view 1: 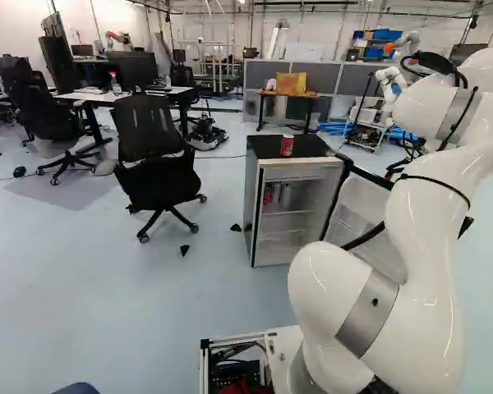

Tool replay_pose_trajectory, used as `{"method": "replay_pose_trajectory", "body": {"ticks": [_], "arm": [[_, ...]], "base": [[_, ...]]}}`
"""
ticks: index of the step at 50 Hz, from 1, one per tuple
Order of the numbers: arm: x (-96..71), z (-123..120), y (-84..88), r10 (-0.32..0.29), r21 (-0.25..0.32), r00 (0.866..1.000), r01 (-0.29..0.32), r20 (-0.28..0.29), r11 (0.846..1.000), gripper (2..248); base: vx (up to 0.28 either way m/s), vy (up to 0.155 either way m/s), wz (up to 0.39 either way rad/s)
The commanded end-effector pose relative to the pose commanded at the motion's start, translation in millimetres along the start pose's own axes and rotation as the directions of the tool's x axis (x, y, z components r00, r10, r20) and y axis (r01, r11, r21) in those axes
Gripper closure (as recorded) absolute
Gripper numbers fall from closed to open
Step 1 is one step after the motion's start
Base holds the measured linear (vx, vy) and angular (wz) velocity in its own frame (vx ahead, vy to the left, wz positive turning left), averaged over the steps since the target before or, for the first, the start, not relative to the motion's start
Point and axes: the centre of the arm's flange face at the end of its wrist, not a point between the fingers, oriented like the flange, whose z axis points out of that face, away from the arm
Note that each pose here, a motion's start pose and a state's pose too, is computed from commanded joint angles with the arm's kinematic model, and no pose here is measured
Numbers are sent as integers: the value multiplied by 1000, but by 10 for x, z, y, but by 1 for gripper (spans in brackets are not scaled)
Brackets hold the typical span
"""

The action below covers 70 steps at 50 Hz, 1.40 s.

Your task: Grab a drink from the fridge

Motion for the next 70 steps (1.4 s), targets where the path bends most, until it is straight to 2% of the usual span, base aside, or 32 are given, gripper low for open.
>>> {"method": "replay_pose_trajectory", "body": {"ticks": [30,70], "arm": [[-112,-43,61,9,-4,1000,-9,19,1000,3],[-460,-157,181,28,-15,997,-27,71,1000,3]], "base": [[0,0,0],[0,0,0]]}}
